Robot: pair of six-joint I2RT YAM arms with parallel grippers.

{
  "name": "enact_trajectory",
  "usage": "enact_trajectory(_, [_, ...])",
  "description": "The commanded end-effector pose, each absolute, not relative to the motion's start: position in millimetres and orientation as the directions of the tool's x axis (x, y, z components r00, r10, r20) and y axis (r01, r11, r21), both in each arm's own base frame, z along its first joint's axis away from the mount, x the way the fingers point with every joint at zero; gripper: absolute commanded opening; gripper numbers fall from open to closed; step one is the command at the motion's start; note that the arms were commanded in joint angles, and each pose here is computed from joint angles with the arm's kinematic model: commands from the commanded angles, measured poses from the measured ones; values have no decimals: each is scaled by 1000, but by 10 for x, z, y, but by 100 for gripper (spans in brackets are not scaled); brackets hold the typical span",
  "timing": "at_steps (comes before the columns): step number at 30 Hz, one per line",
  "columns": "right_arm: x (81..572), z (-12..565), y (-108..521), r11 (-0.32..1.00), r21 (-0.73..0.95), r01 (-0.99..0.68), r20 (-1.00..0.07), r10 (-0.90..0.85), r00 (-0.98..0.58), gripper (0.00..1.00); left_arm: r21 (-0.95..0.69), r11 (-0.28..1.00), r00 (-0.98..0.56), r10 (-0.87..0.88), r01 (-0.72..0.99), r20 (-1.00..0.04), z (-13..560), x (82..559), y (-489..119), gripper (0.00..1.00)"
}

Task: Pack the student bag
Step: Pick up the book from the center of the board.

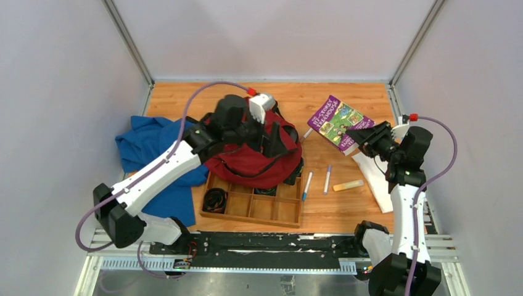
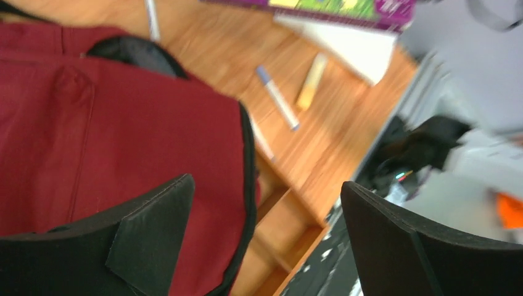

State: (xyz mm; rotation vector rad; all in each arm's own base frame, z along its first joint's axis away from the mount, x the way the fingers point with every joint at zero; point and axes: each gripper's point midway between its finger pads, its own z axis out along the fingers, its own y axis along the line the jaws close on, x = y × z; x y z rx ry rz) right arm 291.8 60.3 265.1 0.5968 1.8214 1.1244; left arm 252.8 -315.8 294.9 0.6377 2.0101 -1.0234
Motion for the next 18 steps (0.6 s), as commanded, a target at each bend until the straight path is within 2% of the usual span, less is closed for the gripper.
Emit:
enact_trajectory(1, [2851,2689,587,533,845,-50,-482,716,-505,0,-149,672,-518,391,726,-761,2297,2501,-3004,97])
enact_trajectory(6, [2843,2730,595,533,844,-59,-486,713,-506,0,-65,650,-487,496,757,-719,2076,2439,-3187,94])
enact_trajectory(18, [2806,2726,630,531,845,-72,-486,703,-519,0,8,717,-482,477,697,-735,2136,2668,-3215,57])
